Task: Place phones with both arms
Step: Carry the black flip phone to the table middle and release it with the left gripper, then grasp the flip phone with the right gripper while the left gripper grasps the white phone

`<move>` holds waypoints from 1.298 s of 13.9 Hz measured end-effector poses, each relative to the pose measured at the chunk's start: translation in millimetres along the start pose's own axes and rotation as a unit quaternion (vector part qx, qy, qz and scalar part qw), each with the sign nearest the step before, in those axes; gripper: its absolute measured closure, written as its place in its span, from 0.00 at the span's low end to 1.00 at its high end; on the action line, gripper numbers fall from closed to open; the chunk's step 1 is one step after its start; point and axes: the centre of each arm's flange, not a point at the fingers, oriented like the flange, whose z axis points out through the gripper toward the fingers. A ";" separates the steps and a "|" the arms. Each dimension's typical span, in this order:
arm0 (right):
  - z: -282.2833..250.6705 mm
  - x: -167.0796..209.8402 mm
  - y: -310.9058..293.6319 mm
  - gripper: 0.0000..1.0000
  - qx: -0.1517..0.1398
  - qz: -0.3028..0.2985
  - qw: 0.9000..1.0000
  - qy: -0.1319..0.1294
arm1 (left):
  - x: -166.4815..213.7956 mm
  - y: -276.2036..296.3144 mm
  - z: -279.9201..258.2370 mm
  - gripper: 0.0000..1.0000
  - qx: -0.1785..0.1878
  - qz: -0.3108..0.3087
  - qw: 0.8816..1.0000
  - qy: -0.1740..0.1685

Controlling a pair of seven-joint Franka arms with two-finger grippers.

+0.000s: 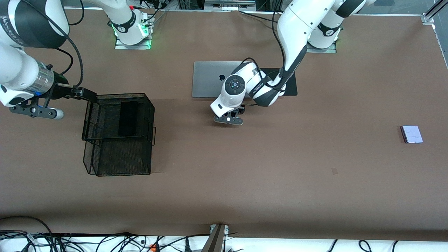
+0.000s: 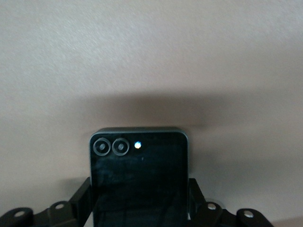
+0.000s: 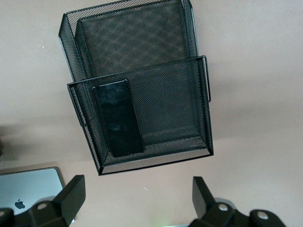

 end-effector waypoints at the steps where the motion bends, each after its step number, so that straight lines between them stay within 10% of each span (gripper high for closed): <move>1: 1.1 0.9 -0.5 0.00 -0.001 0.000 1.000 0.000 | 5.0 -1.6 -5.3 0.05 -0.001 -0.003 1.000 0.006; 9: 12.3 6.8 -35.6 0.00 -0.002 -0.009 1.000 0.021 | 76.3 -165.9 -184.0 0.00 0.063 -0.096 0.993 -0.027; 18: 101.3 -61.5 -314.9 0.00 0.005 0.069 0.995 0.075 | 107.7 -547.6 -227.9 0.00 0.104 -0.099 0.988 -0.051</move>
